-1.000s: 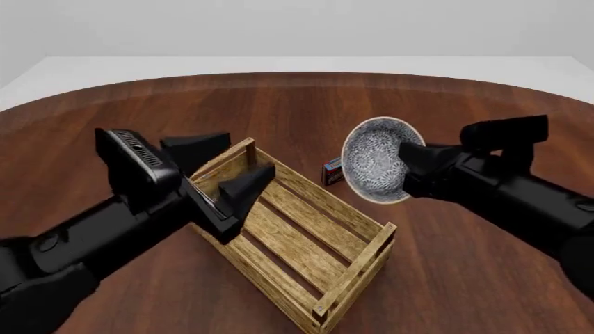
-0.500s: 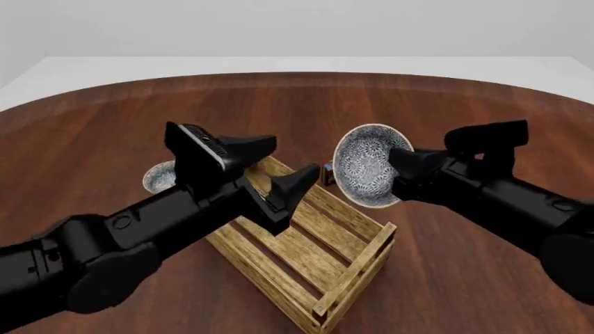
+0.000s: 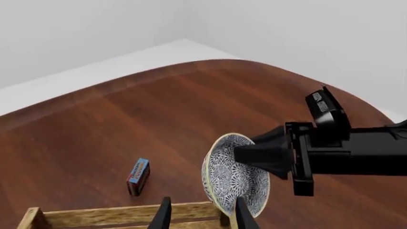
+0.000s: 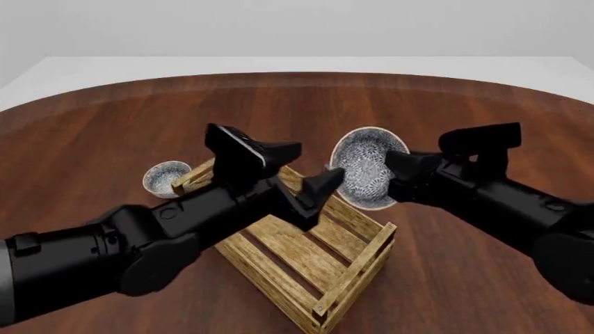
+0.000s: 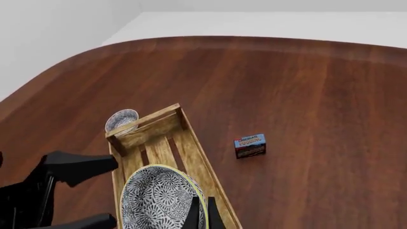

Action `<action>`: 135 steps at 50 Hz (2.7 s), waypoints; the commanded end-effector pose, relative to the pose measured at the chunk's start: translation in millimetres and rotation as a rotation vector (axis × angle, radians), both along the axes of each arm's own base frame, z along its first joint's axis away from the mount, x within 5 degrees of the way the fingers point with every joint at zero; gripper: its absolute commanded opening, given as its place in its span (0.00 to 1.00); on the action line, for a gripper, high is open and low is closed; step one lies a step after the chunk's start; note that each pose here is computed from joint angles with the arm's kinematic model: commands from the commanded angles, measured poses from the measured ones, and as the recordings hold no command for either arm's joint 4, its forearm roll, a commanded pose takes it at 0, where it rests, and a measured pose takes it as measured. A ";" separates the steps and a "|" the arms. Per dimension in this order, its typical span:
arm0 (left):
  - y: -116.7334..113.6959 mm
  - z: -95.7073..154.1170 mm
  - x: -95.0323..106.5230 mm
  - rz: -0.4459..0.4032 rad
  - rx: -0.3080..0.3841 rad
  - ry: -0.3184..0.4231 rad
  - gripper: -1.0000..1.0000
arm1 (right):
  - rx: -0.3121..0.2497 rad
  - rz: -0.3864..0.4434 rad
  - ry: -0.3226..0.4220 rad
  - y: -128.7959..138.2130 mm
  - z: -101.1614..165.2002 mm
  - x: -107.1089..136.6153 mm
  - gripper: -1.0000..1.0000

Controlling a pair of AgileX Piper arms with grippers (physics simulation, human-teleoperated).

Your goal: Stack the right bowl on the left bowl and place them in the tray.

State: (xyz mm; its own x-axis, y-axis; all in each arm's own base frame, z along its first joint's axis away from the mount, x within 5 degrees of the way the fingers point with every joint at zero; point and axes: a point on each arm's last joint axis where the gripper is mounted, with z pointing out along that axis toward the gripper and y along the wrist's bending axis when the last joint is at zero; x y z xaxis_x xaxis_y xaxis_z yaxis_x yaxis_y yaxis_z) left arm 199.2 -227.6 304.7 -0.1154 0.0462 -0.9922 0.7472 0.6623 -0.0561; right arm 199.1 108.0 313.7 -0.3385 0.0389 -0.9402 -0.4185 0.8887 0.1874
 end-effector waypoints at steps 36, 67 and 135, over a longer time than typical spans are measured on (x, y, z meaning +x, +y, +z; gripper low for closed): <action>-39.6 -33.0 34.1 0.004 0.041 0.083 1.00 | 0.006 0.006 0.016 3.3 -2.1 1.6 0.00; -43.7 -41.3 37.8 0.009 0.035 0.111 0.00 | 0.000 0.008 0.024 5.6 -5.4 4.9 0.00; 75.8 11.2 71.7 0.331 0.082 -0.020 0.00 | 0.009 0.074 -0.032 -3.2 17.1 -35.1 1.00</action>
State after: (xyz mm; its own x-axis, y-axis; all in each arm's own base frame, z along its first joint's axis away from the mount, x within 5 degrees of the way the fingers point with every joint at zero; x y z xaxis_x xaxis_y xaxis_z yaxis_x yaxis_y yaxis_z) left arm 278.6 -175.9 300.3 -0.1367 0.1013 -0.9854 0.5369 0.8436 0.0122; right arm 163.5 104.9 331.8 -0.3098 0.0311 -0.9503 -0.4891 0.8519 0.1873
